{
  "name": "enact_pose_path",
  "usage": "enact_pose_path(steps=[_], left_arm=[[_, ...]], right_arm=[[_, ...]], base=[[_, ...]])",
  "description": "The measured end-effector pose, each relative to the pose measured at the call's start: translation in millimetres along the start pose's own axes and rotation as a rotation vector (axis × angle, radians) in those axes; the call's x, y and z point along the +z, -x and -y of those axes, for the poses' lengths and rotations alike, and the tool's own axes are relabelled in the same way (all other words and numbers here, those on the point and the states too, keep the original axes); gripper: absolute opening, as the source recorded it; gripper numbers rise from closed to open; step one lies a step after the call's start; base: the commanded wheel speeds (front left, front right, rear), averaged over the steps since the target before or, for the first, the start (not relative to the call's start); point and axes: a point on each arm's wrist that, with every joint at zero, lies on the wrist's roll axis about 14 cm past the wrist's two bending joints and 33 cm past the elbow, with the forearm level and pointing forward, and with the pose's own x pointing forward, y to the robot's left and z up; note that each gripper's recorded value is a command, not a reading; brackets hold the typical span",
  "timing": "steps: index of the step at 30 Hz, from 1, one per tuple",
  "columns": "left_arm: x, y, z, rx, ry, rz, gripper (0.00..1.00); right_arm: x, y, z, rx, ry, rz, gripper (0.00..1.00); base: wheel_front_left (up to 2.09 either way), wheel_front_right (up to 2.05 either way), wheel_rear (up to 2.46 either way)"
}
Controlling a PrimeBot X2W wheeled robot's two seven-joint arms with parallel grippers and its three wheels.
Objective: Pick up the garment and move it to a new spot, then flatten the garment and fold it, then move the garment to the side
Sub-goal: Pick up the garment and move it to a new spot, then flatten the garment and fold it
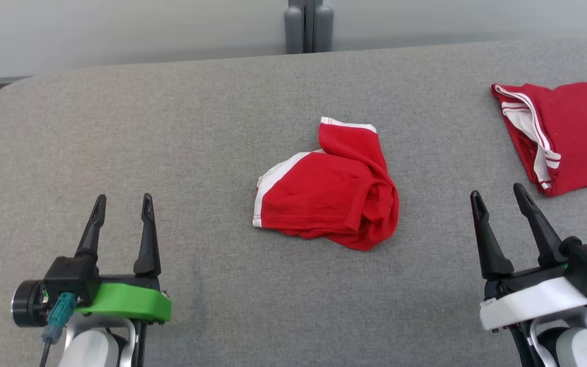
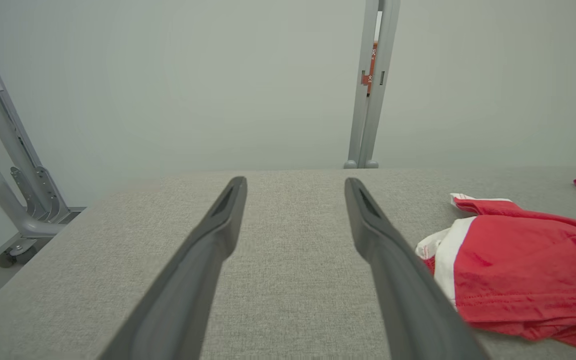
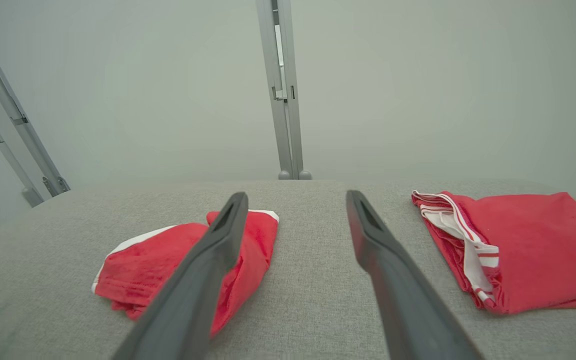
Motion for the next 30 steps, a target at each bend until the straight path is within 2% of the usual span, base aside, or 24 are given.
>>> enact_pose_path(steps=[12, 30], left_arm=[[1.9, 36.8, 2.6, 0.0, 0.0, -0.005, 1.0], [-1.9, 38.2, 6.4, -0.016, -0.005, -0.017, 1.0]], right_arm=[[2.6, 28.7, -4.9, -0.019, -0.016, -0.02, 1.0], [4.8, 32.7, -4.2, -0.025, -0.013, -0.023, 1.0]], base=[[0.0, 0.0, 0.0], [0.0, 0.0, 0.0]])
